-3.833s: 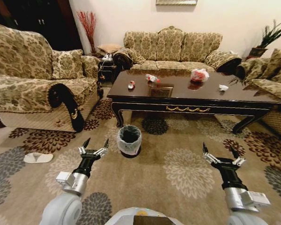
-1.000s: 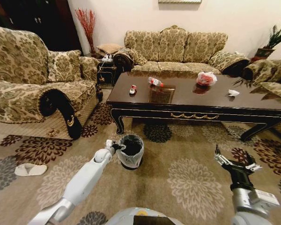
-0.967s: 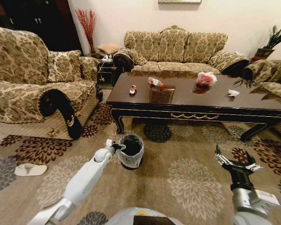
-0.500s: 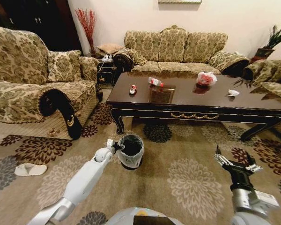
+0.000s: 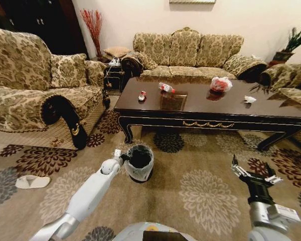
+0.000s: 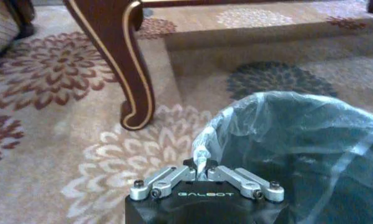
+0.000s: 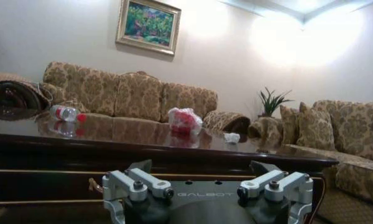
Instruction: Move to the front of the table and place the trash on the table into the trash bin.
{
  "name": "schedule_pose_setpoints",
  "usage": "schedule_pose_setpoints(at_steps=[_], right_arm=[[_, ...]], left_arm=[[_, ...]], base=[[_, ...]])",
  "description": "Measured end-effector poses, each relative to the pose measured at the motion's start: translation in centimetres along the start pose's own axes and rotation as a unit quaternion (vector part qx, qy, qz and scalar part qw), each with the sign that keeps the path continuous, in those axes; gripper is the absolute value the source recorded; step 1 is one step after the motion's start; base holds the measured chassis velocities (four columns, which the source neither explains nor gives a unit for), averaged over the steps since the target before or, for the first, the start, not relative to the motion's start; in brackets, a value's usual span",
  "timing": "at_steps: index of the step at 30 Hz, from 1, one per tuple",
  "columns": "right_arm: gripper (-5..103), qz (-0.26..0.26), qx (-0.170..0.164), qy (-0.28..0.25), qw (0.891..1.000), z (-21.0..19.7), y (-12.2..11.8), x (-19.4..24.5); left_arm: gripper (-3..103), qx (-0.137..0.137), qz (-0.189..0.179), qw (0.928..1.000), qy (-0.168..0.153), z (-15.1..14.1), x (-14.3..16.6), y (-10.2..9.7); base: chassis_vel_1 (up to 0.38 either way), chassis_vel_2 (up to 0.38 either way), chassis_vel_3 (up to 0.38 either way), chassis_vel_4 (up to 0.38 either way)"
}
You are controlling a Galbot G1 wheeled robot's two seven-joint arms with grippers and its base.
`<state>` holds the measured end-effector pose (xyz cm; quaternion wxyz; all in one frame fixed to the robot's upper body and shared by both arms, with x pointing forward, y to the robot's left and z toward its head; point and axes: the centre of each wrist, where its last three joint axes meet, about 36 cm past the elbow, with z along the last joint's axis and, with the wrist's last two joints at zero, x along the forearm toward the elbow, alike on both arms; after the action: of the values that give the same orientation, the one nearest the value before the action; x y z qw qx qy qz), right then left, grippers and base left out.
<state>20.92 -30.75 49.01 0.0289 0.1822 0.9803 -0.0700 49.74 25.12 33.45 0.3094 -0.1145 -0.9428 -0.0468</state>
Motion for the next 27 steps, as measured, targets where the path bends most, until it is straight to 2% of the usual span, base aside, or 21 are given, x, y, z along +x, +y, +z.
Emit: schedule_pose_setpoints(at_steps=[5,9,11,12,14,16,17,18,19,20,21,23,24,25,27], right_arm=[[100,0.001,-0.002,-0.002,1.0,-0.1,0.0,0.0],[100,0.001,-0.005,-0.005,1.0,-0.2,0.0,-0.2],[100,-0.001,-0.01,-0.002,1.0,-0.4,0.0,-0.3],[100,-0.004,-0.015,-0.001,1.0,-0.6,0.0,-0.5],[100,-0.006,-0.016,0.0,1.0,-0.6,0.0,-0.6],[100,-0.009,-0.026,0.001,1.0,-0.8,0.1,-0.9],[100,-0.009,-0.026,0.001,1.0,-0.8,0.1,-0.9],[100,-0.008,-0.031,0.001,0.999,-0.9,0.3,-1.0],[100,-0.008,-0.032,0.002,0.999,-0.9,0.3,-1.1],[100,-0.01,-0.035,0.002,0.999,-1.0,0.4,-1.2],[100,-0.01,-0.035,0.002,0.999,-1.0,0.4,-1.2],[100,-0.012,-0.035,0.001,0.999,-0.9,0.4,-1.3],[100,-0.012,-0.035,-0.001,0.999,-0.8,0.4,-1.4],[100,-0.012,-0.035,-0.001,0.999,-0.8,0.4,-1.4],[100,-0.013,-0.036,-0.004,0.999,-0.7,0.3,-1.5]], left_arm=[[4,-0.006,0.001,0.9999,-0.012,0.7,1.0,-0.4],[4,-0.004,-0.014,0.9993,-0.036,0.0,2.6,0.4],[4,-0.003,-0.036,0.9972,-0.065,-1.2,4.7,1.6],[4,-0.005,-0.05,0.9947,-0.09,-2.3,7.1,2.7],[4,-0.007,-0.053,0.9937,-0.099,-2.7,8.0,2.9],[4,-0.012,-0.066,0.9883,-0.137,-4.4,12.2,3.3],[4,-0.012,-0.066,0.9883,-0.137,-4.4,12.2,3.3],[4,-0.014,-0.063,0.9862,-0.152,-5.0,14.4,3.1],[4,-0.014,-0.062,0.9859,-0.155,-5.0,14.9,3.0],[4,-0.016,-0.054,0.9843,-0.168,-5.5,17.7,2.6],[4,-0.016,-0.054,0.9843,-0.168,-5.5,17.7,2.6],[4,-0.018,-0.054,0.9812,-0.185,-6.2,20.9,2.0],[4,-0.02,-0.059,0.9773,-0.202,-7.0,23.2,1.3],[4,-0.02,-0.059,0.9773,-0.202,-7.0,23.2,1.3],[4,-0.022,-0.063,0.9733,-0.219,-7.8,25.3,0.5]], base=[[0.0,0.0,0.0,0.0],[0.0,0.0,0.0,0.0],[0.0,0.0,0.0,0.0],[0.0,0.0,0.0,0.0],[0.0,0.0,0.0,0.0],[0.0,0.0,0.0,0.0],[0.0,0.0,0.0,0.0],[0.0,0.0,0.0,0.0],[0.0,0.0,0.0,0.0],[0.0,0.0,0.0,0.0],[0.0,0.0,0.0,0.0],[0.0,0.0,0.0,0.0],[0.0,0.0,0.0,0.0],[0.0,0.0,0.0,0.0],[0.0,0.0,0.0,0.0]])
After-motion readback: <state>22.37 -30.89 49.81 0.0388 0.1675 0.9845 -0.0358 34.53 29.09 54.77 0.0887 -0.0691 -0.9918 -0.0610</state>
